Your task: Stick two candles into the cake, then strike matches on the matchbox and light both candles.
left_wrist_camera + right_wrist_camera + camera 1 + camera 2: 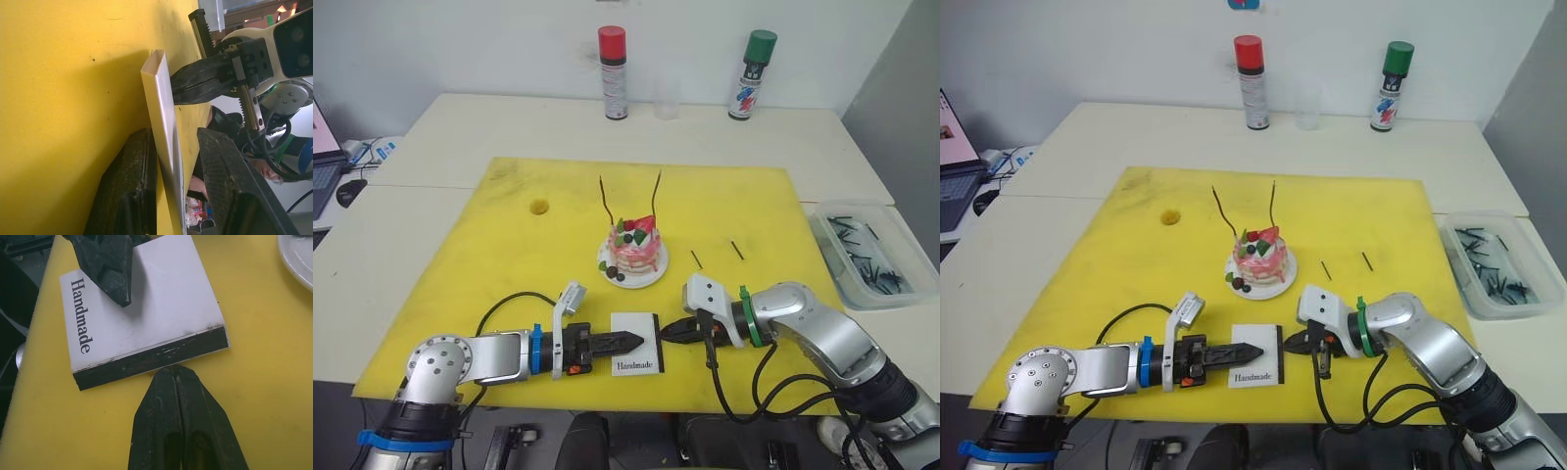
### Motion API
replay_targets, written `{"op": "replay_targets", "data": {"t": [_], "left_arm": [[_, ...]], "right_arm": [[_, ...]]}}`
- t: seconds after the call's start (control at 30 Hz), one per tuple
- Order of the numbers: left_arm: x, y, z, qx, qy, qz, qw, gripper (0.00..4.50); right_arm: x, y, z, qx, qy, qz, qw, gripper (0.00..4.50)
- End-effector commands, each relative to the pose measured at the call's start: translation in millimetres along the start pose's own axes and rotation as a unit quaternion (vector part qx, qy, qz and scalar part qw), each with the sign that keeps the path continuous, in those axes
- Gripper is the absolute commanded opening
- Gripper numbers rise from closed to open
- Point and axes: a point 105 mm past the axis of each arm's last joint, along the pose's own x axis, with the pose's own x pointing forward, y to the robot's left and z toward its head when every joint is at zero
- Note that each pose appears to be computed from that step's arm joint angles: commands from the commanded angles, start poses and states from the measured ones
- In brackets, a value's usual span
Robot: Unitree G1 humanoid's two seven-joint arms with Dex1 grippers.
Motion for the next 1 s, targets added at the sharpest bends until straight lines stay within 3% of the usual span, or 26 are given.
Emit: {"op": "replay_targets", "data": {"t": [0.03, 1.0], "left_arm": [[3.8, -1.4, -5.7, 0.0, 0.011, -0.006, 1.0, 1.61], [5.9, 1.2, -9.8, 0.006, 0.028, -0.001, 1.0, 1.61]], "right_arm": [[-12.3, 3.5, 4.6, -0.011, 0.002, 0.001, 1.0, 0.0], [8.6, 11.6, 11.1, 0.002, -0.016, 0.011, 1.0, 0.0]]}}
